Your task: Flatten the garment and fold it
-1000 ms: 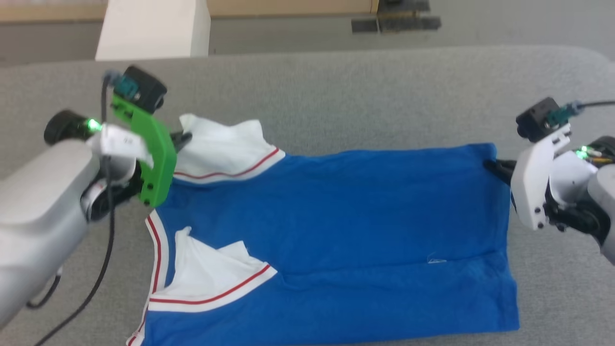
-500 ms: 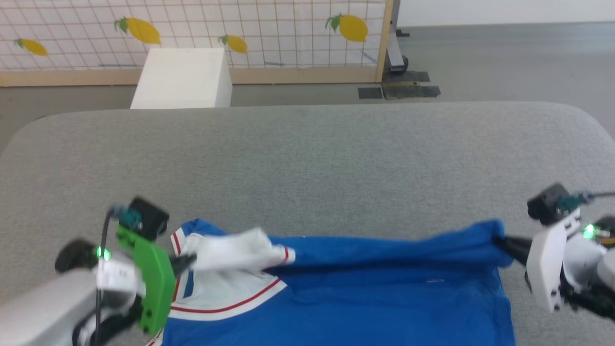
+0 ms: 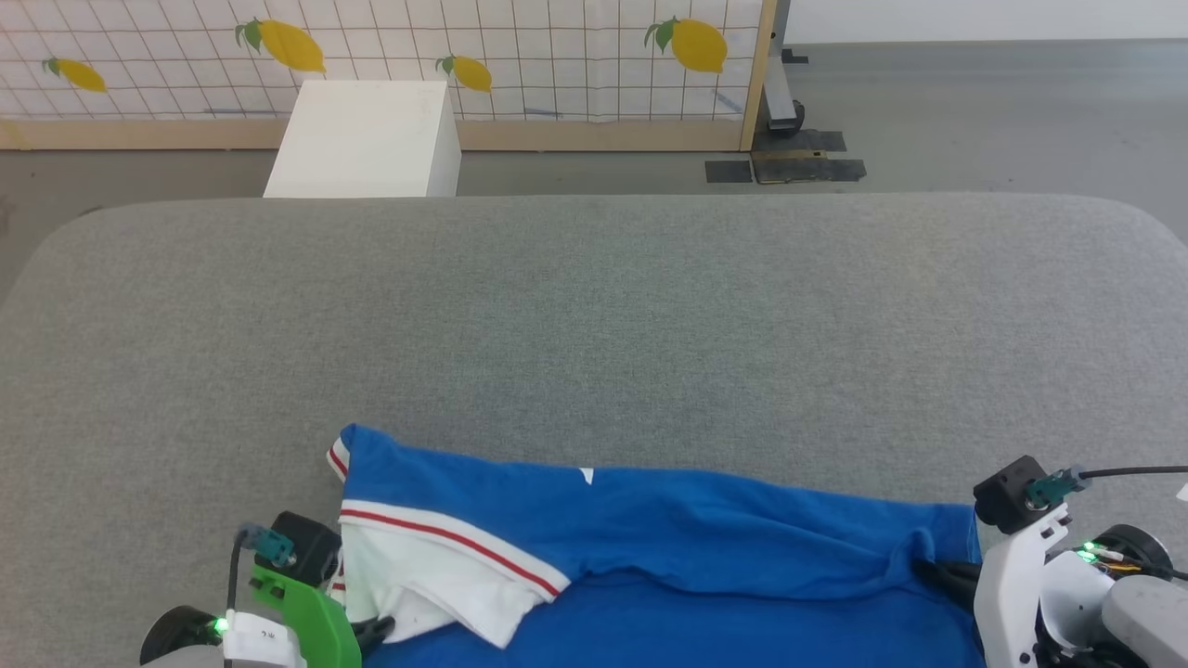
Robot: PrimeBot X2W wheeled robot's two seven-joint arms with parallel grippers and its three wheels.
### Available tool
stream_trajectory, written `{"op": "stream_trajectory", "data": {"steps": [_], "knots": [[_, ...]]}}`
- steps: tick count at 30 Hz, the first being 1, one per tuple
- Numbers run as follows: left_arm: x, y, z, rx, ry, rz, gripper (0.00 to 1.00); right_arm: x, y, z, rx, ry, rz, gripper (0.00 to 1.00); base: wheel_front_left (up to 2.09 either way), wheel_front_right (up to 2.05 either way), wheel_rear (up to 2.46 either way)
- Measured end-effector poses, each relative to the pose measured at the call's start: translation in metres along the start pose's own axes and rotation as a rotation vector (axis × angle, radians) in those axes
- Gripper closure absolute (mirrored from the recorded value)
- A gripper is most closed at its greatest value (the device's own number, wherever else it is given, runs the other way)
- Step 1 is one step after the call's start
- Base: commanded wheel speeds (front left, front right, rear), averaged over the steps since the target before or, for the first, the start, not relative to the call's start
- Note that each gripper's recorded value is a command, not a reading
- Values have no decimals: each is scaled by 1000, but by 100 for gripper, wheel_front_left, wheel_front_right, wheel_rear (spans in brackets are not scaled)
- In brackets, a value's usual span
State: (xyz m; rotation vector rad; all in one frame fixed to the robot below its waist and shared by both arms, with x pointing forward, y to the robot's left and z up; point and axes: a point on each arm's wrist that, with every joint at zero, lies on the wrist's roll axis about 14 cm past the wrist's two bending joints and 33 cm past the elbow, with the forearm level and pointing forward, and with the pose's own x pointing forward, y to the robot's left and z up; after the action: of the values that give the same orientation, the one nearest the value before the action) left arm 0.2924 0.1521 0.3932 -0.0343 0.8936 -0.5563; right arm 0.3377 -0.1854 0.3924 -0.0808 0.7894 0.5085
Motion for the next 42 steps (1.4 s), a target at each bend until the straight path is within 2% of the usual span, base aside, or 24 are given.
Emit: {"op": "stream_trajectory", "data": {"steps": [1, 2, 3, 6, 10, 13, 17, 21, 28, 36, 42], "knots": [[2, 3, 1, -4, -9, 8, 100, 0, -1, 0, -5, -1, -4, 73, 0, 0, 0], [2, 6, 1, -4, -14, 17, 33, 0, -2, 1, -12, -8, -10, 0, 0, 0, 0], [2, 8, 3, 3, -30, 27, 0, -1, -5, 4, -24, -21, -19, 0, 0, 0, 0], [-2, 14, 20, 10, -119, 51, 0, -7, -6, 20, -31, -87, -25, 0, 0, 0, 0], [-18, 22, 63, 52, -350, 118, 0, -24, -7, 50, -75, -186, -30, 0, 0, 0, 0], [-36, 33, 96, 121, -532, 222, 0, -46, -17, 76, -108, -263, -61, 0, 0, 0, 0], [-58, 34, 131, 179, -693, 345, 0, -68, -28, 98, -133, -301, -97, 0, 0, 0, 0], [-87, 27, 165, 210, -891, 454, 0, -74, -39, 87, -97, -203, -124, 0, 0, 0, 0], [-107, 30, 165, 191, -1032, 578, 0, -64, -47, 53, -7, 34, -116, 0, 0, 0, 0], [-108, 45, 138, 67, -1051, 659, 0, -30, -36, 18, 82, 196, -60, 0, 0, 0, 0], [-100, 56, 119, 24, -1013, 684, 0, -3, -22, -10, 127, 295, -23, 0, 0, 0, 0]]}}
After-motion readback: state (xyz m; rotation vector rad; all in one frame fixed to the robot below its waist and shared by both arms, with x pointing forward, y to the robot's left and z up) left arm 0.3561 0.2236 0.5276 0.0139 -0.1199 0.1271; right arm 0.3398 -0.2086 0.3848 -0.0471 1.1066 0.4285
